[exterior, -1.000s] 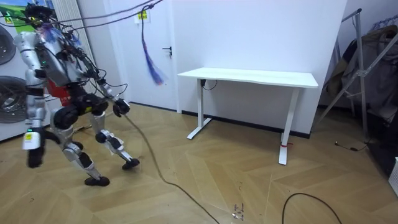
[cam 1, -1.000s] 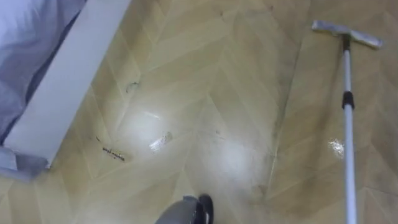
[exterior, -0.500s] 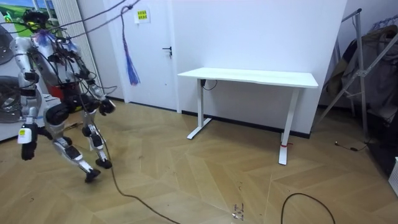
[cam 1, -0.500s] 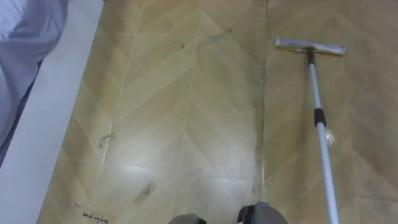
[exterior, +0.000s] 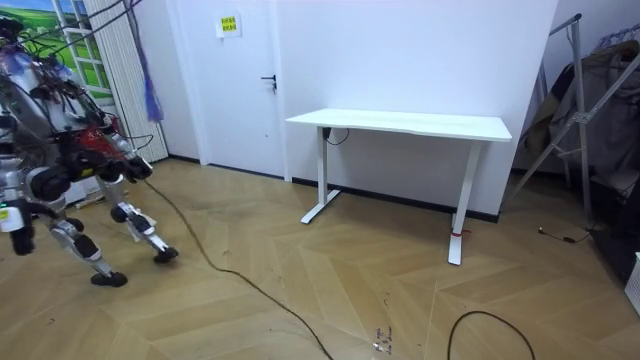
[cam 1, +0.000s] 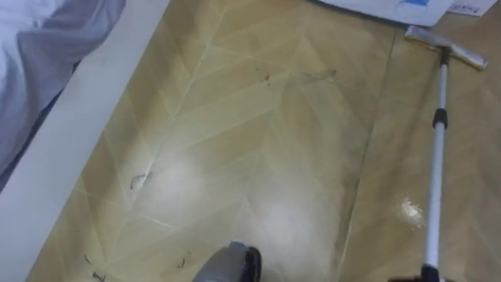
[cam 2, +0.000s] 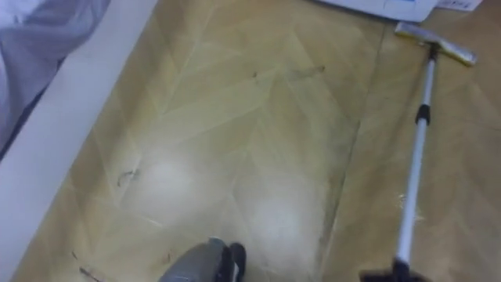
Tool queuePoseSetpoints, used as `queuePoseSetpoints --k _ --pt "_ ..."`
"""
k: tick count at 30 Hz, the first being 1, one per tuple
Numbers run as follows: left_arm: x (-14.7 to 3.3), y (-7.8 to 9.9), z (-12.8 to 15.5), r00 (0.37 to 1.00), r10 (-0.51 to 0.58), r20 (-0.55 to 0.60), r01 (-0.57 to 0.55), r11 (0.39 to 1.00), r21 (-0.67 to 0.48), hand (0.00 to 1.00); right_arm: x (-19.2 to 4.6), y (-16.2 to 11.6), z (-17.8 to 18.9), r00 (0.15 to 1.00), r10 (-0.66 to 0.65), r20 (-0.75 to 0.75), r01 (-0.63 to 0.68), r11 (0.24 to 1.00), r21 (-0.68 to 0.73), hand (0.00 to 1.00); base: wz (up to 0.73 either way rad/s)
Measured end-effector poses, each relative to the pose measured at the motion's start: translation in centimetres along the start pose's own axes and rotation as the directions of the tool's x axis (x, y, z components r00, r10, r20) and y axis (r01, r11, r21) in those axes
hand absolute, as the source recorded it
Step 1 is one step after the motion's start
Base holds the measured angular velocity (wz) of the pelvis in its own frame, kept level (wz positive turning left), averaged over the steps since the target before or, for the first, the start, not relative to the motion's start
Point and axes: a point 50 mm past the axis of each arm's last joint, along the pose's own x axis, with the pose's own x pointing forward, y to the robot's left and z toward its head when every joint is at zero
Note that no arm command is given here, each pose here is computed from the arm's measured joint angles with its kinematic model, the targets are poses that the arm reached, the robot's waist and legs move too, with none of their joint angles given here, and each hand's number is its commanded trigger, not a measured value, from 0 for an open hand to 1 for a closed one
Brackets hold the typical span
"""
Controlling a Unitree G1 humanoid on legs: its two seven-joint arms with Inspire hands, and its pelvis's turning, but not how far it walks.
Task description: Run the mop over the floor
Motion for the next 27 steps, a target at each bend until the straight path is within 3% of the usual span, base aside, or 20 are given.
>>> queuePoseSetpoints --k 5,11,19,27 --pt "0.1 -0.3 1.0 1.0 0.026 0.011 -0.026 0.999 0.022 0.0 0.4 2.6 -3.7 0.996 -0.026 -0.087 0.021 0.998 -0.055 1.0 -0.09" --pt "0.1 -0.8 -1.0 0.997 0.022 -0.07 -0.022 1.0 -0.003 0.0 0.0 5.7 -2.7 0.995 0.081 -0.065 -0.079 0.996 0.036 1.0 -0.01" --pt "0.1 -0.2 -2.0 0.994 0.042 -0.104 -0.042 0.999 0.001 0.0 0.1 6.0 -3.8 0.981 0.178 -0.08 -0.175 0.984 0.043 1.0 0.14" --pt "0.0 0.9 -2.5 0.989 0.11 -0.095 -0.089 0.975 0.202 0.0 0.3 5.2 -7.4 0.971 0.176 -0.161 -0.185 0.982 -0.04 1.0 0.03"
